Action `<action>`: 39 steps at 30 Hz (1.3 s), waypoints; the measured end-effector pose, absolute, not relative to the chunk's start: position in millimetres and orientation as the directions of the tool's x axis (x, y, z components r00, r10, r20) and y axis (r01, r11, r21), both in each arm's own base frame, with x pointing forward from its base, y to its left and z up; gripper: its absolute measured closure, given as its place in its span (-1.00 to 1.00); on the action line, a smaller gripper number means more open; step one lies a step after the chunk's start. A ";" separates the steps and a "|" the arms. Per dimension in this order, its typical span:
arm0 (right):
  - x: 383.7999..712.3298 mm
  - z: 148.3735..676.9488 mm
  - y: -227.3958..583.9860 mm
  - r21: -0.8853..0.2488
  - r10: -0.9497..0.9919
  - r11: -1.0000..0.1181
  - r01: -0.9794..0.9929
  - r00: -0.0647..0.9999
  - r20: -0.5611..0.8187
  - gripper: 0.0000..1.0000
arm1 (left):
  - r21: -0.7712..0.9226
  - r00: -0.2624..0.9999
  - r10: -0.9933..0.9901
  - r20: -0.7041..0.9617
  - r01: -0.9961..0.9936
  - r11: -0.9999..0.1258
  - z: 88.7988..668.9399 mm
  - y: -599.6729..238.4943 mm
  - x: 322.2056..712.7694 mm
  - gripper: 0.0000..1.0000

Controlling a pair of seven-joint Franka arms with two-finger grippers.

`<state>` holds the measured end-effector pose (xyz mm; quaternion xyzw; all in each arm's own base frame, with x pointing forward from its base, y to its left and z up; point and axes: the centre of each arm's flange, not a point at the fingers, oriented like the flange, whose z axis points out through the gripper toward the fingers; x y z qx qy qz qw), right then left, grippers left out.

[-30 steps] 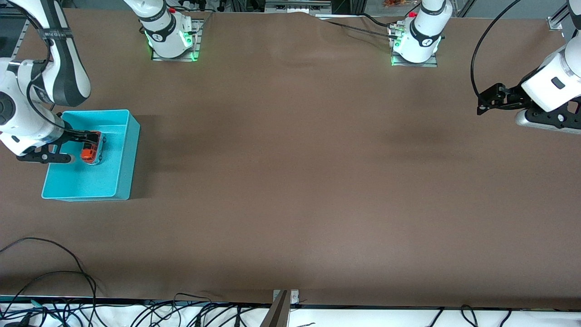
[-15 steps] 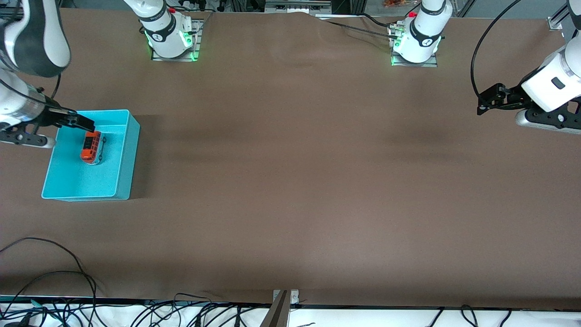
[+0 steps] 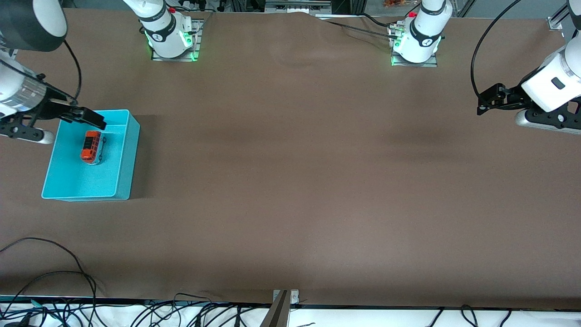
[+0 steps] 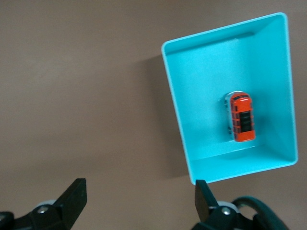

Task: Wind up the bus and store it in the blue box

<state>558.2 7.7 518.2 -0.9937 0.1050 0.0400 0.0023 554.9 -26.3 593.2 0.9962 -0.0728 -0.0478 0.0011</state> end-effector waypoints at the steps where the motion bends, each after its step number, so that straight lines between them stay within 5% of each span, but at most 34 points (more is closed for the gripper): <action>1: 559.9 518.9 15.4 0.005 -0.210 -0.978 -0.210 0.974 -0.083 -1.00 | 0.009 0.985 -0.145 -0.095 -0.145 -0.989 593.2 -26.3 554.9 -1.00; 11: 580.5 536.4 61.0 0.006 -0.197 -0.980 -0.198 0.974 -0.113 -1.00 | 0.009 0.985 -0.145 -0.095 -0.145 -0.989 593.1 -26.3 554.9 -1.00; 39: 583.2 553.3 17.9 0.006 -0.096 -0.995 -0.097 0.976 -0.197 -1.00 | 0.013 0.985 -0.145 -0.095 -0.145 -0.989 593.0 -26.8 555.0 -1.00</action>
